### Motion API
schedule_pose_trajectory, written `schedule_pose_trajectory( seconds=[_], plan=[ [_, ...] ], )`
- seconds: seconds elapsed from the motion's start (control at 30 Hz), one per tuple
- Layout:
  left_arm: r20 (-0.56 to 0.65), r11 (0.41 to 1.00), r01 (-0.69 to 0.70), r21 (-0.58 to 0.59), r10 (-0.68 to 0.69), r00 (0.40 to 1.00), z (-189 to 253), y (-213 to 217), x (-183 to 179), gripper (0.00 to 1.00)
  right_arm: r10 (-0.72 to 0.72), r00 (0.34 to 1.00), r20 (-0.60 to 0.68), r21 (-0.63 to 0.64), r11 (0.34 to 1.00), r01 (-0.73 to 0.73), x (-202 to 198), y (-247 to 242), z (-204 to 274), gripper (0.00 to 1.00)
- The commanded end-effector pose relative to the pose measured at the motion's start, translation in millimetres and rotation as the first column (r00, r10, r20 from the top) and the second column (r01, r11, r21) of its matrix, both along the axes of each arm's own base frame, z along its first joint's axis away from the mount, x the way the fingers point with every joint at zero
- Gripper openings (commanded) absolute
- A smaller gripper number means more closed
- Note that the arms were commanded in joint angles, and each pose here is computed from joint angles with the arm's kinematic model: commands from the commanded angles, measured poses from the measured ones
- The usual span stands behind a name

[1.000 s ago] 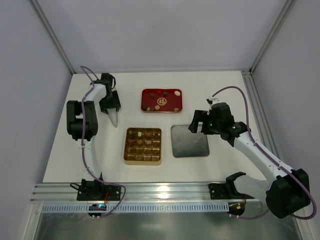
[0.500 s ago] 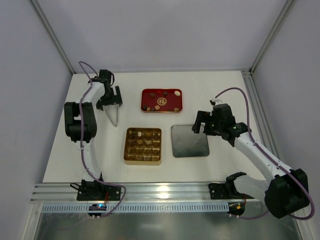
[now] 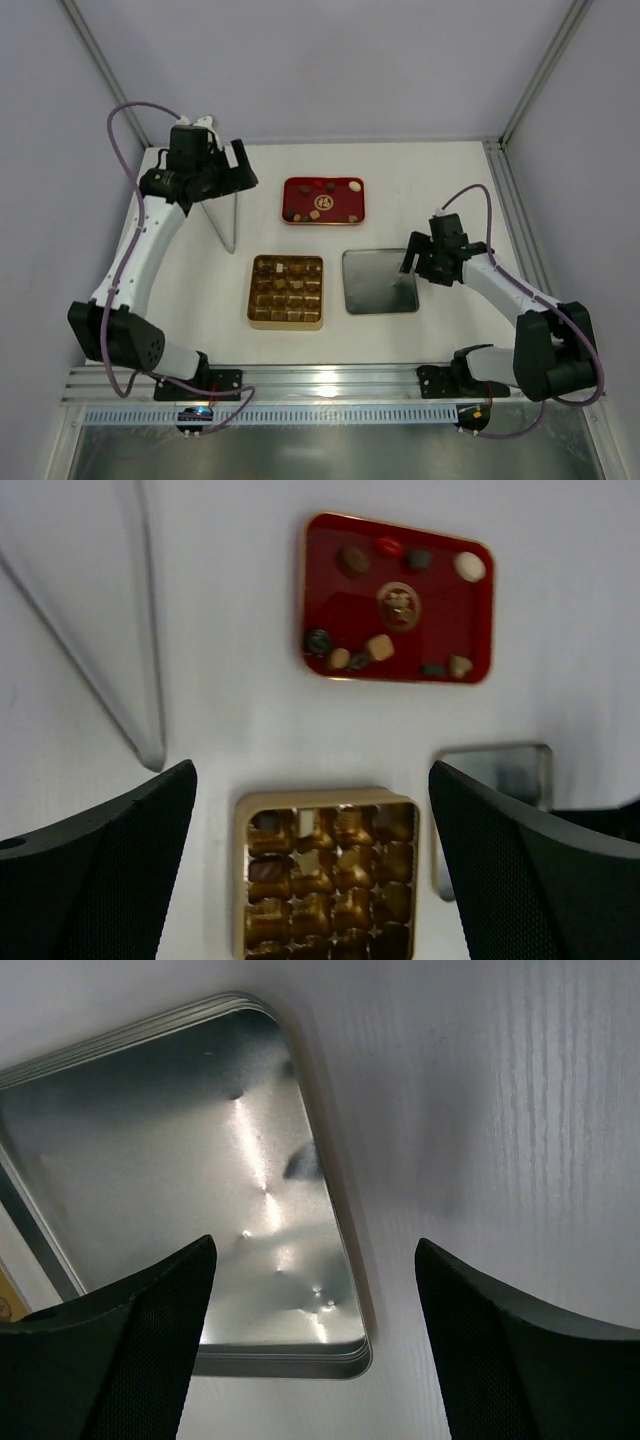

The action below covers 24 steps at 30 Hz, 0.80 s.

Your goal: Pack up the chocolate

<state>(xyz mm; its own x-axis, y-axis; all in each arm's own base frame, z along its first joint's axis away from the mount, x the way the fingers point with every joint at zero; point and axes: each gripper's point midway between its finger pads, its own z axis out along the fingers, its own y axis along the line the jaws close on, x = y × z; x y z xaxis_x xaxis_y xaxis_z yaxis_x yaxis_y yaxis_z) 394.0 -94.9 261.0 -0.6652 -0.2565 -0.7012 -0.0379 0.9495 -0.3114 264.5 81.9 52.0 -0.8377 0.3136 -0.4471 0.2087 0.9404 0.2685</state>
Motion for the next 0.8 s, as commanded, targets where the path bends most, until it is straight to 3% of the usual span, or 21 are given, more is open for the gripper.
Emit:
schedule_pose_trajectory(
  seconds=[0.0, 0.13, 0.37, 0.63, 0.77],
  plan=[
    [0.017, 0.976, 0.157, -0.153, -0.156, 0.988, 7.6, -56.2, -38.2, 0.94, -0.075, 0.997, -0.001, -0.035, 0.997, 0.075, 9.5, -8.5, -11.1, 0.80],
    [0.085, 0.938, 0.289, -0.190, -0.277, 0.957, 29.5, -89.2, -87.2, 0.95, -0.105, 0.994, -0.042, -0.052, 0.993, 0.103, 6.3, -11.7, -28.6, 0.78],
    [0.070, 0.875, 0.410, -0.259, -0.406, 0.911, 15.5, -110.3, -136.8, 0.95, -0.107, 0.990, -0.092, -0.081, 0.992, 0.100, 8.8, -6.2, -44.6, 0.54],
    [0.032, 0.837, 0.475, -0.273, -0.485, 0.874, -12.3, -128.4, -163.4, 0.95, -0.107, 0.984, -0.141, -0.202, 0.976, 0.077, -1.2, -3.7, -56.0, 0.43],
    [0.002, 0.834, 0.483, -0.265, -0.500, 0.866, -25.3, -134.3, -164.1, 0.95, -0.099, 0.978, -0.183, -0.253, 0.966, 0.050, -5.5, -3.8, -59.4, 0.27]
  ],
)
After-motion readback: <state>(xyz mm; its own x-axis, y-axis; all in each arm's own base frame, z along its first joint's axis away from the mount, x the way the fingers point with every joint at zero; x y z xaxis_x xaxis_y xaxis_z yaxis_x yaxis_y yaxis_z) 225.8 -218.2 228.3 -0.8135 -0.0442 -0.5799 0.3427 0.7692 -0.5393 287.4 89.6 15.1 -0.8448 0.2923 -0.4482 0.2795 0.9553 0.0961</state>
